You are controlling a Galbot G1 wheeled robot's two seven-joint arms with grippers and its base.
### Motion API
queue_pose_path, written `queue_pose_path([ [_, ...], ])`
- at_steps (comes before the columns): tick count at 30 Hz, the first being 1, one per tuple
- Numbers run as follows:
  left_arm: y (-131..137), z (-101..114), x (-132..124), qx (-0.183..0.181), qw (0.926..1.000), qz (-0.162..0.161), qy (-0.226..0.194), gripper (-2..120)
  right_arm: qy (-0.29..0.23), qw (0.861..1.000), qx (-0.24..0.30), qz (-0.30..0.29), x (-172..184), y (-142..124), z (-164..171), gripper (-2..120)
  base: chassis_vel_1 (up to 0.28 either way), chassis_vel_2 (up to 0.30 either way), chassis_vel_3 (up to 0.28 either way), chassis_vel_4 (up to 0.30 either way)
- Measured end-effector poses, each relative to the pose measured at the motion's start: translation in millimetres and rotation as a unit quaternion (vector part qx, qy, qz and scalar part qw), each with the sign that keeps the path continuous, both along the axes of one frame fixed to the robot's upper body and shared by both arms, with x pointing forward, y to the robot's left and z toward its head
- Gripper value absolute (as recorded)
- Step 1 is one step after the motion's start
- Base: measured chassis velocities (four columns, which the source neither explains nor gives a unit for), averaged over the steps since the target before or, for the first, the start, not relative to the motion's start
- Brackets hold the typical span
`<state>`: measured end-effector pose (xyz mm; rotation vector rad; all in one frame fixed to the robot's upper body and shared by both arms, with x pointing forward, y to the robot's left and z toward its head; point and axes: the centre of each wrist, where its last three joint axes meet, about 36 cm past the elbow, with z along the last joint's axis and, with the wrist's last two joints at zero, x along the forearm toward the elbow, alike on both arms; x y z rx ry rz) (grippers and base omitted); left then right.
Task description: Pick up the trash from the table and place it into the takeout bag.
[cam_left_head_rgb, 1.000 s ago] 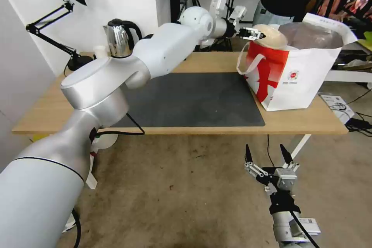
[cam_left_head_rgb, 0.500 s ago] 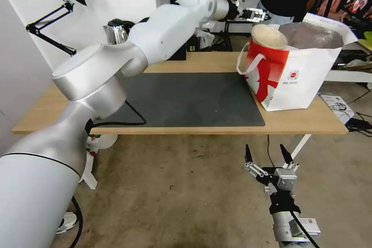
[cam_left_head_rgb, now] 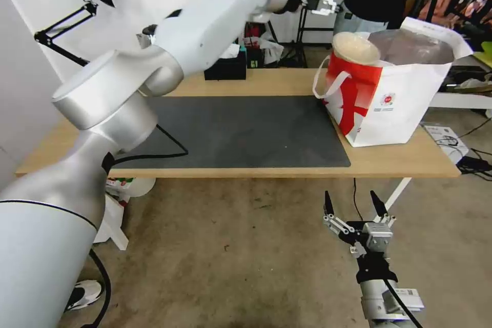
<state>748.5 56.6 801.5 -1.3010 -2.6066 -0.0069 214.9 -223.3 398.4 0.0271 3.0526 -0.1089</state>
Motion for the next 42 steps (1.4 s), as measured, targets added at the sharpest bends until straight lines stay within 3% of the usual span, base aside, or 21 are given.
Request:
queue_pose_path([
  [1,0,0,0,0.0,1.0,0.0,0.0,100,0.0,1.0,0.0,0.0,0,0,0,100,0.0,0.0,0.0,0.0],
  [5,72,0,-28,-0.019,0.9975,0.036,-0.059,100,0.0,1.0,0.0,0.0,0,0,0,100,0.0,0.0,0.0,0.0],
  [6,72,0,-28,-0.019,0.9975,0.036,-0.059,100,0.0,1.0,0.0,0.0,0,0,0,100,0.0,0.0,0.0,0.0],
  [7,88,2,-35,-0.025,0.9958,0.047,-0.074,100,0.0,1.0,0.0,0.0,0,0,0,100,0.0,0.0,0.0,0.0],
  [10,129,4,-59,-0.063,0.9878,0.074,-0.121,100,0.0,1.0,0.0,0.0,0,0,0,100,0.0,0.0,0.0,0.0],
  [11,129,4,-59,-0.063,0.9878,0.074,-0.121,100,0.0,1.0,0.0,0.0,0,0,0,100,0.0,0.0,0.0,0.0],
  [15,177,-13,-99,-0.086,0.9733,0.098,-0.189,100,0.0,1.0,0.0,0.0,0,0,0,100,0.0,0.0,0.0,0.0],
  [16,177,-13,-99,-0.086,0.9733,0.098,-0.189,100,0.0,1.0,0.0,0.0,0,0,0,100,0.0,0.0,0.0,0.0],
  [19,207,-26,-138,-0.103,0.9645,0.112,-0.216,100,0.0,1.0,0.0,0.0,0,0,0,100,0.0,0.0,0.0,0.0],
  [22,231,-41,-164,-0.11,0.9609,0.127,-0.22,100,0.0,1.0,0.0,0.0,0,0,0,100,0.0,0.0,0.0,0.0],
  [25,266,-62,-214,-0.115,0.9494,0.152,-0.249,100,0.0,1.0,0.0,0.0,0,0,0,100,0.0,0.0,0.0,0.0],
  [26,266,-62,-214,-0.115,0.9494,0.152,-0.249,100,0.0,1.0,0.0,0.0,0,0,0,100,0.0,0.0,0.0,0.0],
  [29,289,-86,-264,-0.124,0.932,0.18,-0.289,100,0.0,1.0,0.0,0.0,0,0,0,100,0.0,0.0,0.0,0.0],
  [30,289,-86,-264,-0.124,0.932,0.18,-0.289,100,0.0,1.0,0.0,0.0,0,0,0,100,0.0,0.0,0.0,0.0],
  [32,303,-112,-299,-0.12,0.9233,0.209,-0.299,100,0.0,1.0,0.0,0.0,0,0,0,100,0.0,0.0,0.0,0.0],
  [35,298,-159,-324,-0.124,0.9261,0.231,-0.272,100,0.0,1.0,0.0,0.0,0,0,0,100,0.0,0.0,0.0,0.0],
  [36,298,-159,-324,-0.124,0.9261,0.231,-0.272,100,0.0,1.0,0.0,0.0,0,0,0,100,0.0,0.0,0.0,0.0],
  [38,286,-186,-332,-0.136,0.9284,0.237,-0.252,100,0.0,1.0,0.0,0.0,0,0,0,100,0.0,0.0,0.0,0.0],
  [41,276,-201,-342,-0.151,0.9239,0.243,-0.254,100,0.0,1.0,0.0,0.0,0,0,0,100,0.0,0.0,0.0,0.0],
  [42,272,-208,-349,-0.155,0.9188,0.251,-0.262,100,0.0,1.0,0.0,0.0,0,0,0,100,0.0,0.0,0.0,0.0],
])
